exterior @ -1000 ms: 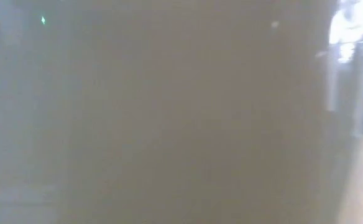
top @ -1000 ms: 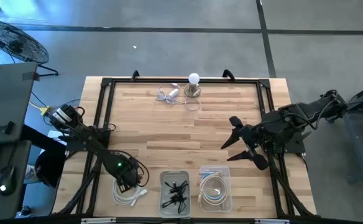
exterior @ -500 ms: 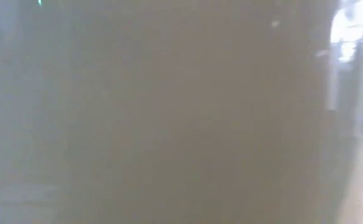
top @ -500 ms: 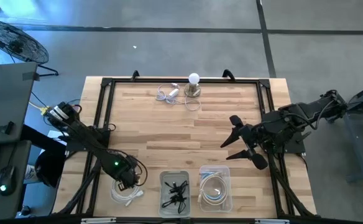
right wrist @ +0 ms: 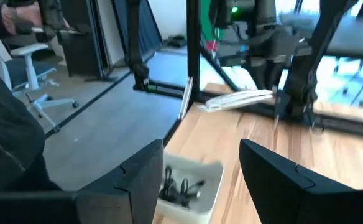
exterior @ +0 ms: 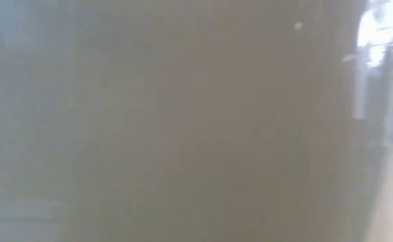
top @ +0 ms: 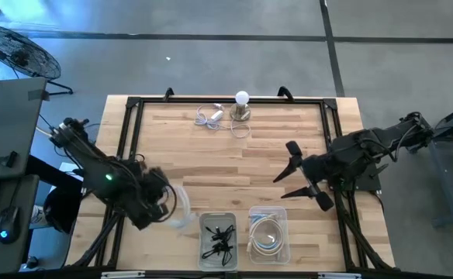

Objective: Pick & Place USB Port
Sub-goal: Put the white HDMI cable into the transparent bin

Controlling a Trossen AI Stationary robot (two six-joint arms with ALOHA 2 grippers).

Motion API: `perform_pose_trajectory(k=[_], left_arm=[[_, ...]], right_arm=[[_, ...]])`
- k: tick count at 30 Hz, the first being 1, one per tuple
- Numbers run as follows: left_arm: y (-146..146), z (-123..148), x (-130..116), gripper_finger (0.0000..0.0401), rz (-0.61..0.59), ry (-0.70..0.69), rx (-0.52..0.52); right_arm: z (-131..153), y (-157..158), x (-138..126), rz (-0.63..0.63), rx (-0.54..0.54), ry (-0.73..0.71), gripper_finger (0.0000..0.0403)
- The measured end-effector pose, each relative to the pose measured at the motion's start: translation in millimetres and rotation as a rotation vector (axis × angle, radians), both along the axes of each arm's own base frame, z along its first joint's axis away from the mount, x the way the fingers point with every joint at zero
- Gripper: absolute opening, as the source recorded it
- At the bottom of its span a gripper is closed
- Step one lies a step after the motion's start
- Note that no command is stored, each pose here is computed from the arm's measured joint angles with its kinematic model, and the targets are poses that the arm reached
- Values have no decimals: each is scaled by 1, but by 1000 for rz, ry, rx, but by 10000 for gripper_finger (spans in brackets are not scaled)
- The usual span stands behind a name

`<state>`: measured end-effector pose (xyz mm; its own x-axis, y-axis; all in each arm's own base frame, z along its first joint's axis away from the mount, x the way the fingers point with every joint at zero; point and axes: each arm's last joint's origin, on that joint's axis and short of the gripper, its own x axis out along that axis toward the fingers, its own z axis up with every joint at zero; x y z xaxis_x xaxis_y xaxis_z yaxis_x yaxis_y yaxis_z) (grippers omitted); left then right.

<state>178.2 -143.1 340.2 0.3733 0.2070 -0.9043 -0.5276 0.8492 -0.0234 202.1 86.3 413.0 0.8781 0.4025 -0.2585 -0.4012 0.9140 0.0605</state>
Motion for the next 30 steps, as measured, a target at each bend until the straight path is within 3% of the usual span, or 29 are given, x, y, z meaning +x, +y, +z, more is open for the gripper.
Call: perform_pose_trajectory(k=[6, 9, 12, 18, 23, 30], left_arm=[[10, 75, 4, 31, -86, -420, 256], [12, 100, 7, 31, -138, -534, 352], [17, 112, 15, 31, -113, -605, 444], [37, 117, 36, 31, 7, -609, 601], [55, 109, 66, 31, 85, -555, 662], [66, 108, 98, 31, 55, -531, 730]], right_arm=[[4, 3, 7, 21, -72, -110, 204], [3, 5, 16, 1, -123, -150, 204], [1, 8, 25, -27, -159, -173, 204], [2, 11, 40, -103, -191, -259, 204], [6, 7, 45, -205, -179, -303, 204], [5, -1, 52, -259, -115, -279, 204]])
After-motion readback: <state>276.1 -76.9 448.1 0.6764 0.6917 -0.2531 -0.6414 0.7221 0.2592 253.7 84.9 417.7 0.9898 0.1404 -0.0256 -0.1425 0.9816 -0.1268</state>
